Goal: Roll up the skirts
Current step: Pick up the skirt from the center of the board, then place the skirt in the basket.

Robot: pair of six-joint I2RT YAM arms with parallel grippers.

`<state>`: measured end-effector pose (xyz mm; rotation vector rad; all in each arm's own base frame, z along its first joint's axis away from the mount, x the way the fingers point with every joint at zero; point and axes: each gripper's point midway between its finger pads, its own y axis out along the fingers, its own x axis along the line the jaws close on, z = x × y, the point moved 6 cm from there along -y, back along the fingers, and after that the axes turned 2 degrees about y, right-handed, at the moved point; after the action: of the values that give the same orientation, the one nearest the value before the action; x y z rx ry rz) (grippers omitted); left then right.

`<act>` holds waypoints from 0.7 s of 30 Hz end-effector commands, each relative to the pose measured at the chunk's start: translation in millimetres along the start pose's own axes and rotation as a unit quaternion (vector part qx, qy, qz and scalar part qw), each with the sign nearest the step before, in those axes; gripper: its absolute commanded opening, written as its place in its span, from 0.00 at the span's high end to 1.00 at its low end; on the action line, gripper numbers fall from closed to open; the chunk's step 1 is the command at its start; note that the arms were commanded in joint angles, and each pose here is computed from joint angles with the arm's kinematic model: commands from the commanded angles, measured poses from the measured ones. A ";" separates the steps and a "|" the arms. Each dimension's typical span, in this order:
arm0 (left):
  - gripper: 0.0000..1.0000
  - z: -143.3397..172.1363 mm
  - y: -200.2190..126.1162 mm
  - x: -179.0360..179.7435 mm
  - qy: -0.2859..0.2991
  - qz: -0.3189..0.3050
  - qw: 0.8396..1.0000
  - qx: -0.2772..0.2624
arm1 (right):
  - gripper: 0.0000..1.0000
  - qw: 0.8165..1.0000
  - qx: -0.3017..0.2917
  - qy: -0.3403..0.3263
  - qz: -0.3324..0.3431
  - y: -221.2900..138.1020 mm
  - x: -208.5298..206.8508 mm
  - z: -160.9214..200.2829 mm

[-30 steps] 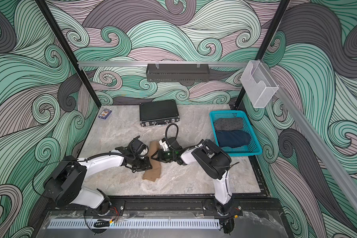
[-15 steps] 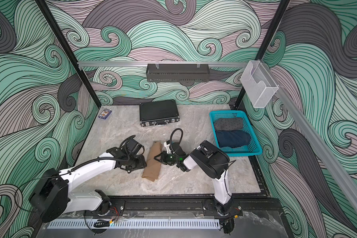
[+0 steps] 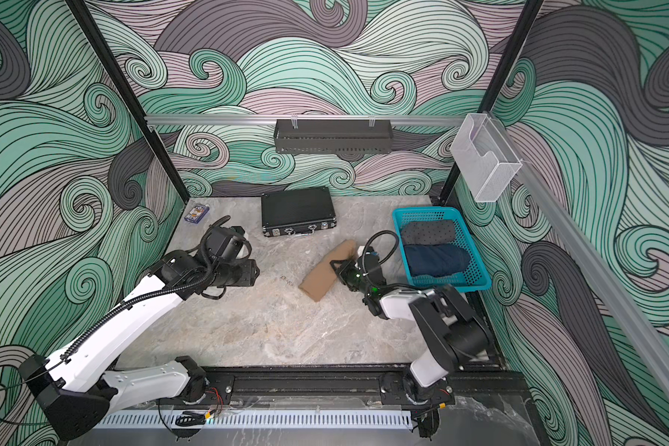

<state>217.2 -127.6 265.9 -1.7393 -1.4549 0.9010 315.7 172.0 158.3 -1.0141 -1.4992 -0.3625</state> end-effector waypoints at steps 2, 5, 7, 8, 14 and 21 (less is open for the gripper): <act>0.50 25.7 19.4 13.3 0.043 -0.039 0.997 0.043 | 1.00 0.989 -0.143 0.003 0.042 -49.2 23.5 -68.9; 0.51 42.9 40.5 7.7 0.044 -0.012 0.996 0.075 | 1.00 0.978 -0.197 0.021 0.061 -83.2 28.5 -115.7; 0.52 41.5 38.3 3.5 0.049 -0.008 0.994 0.096 | 1.00 0.971 -0.226 0.039 0.063 -102.9 27.0 -145.8; 0.52 40.7 37.6 3.3 0.048 -0.013 0.993 0.107 | 1.00 0.967 -0.242 0.047 0.064 -112.4 25.5 -159.6; 0.53 45.5 47.9 -2.8 0.057 0.000 0.989 0.140 | 1.00 0.942 -0.296 0.116 0.103 -158.7 -10.5 -222.1; 0.53 47.2 50.2 -7.9 0.066 0.024 0.987 0.145 | 1.00 0.932 -0.306 0.146 0.125 -157.1 -48.3 -269.3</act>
<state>203.4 -134.5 194.5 -1.5625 -1.1875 0.9510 350.2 -131.5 217.2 -1.5974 -0.9104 -0.7963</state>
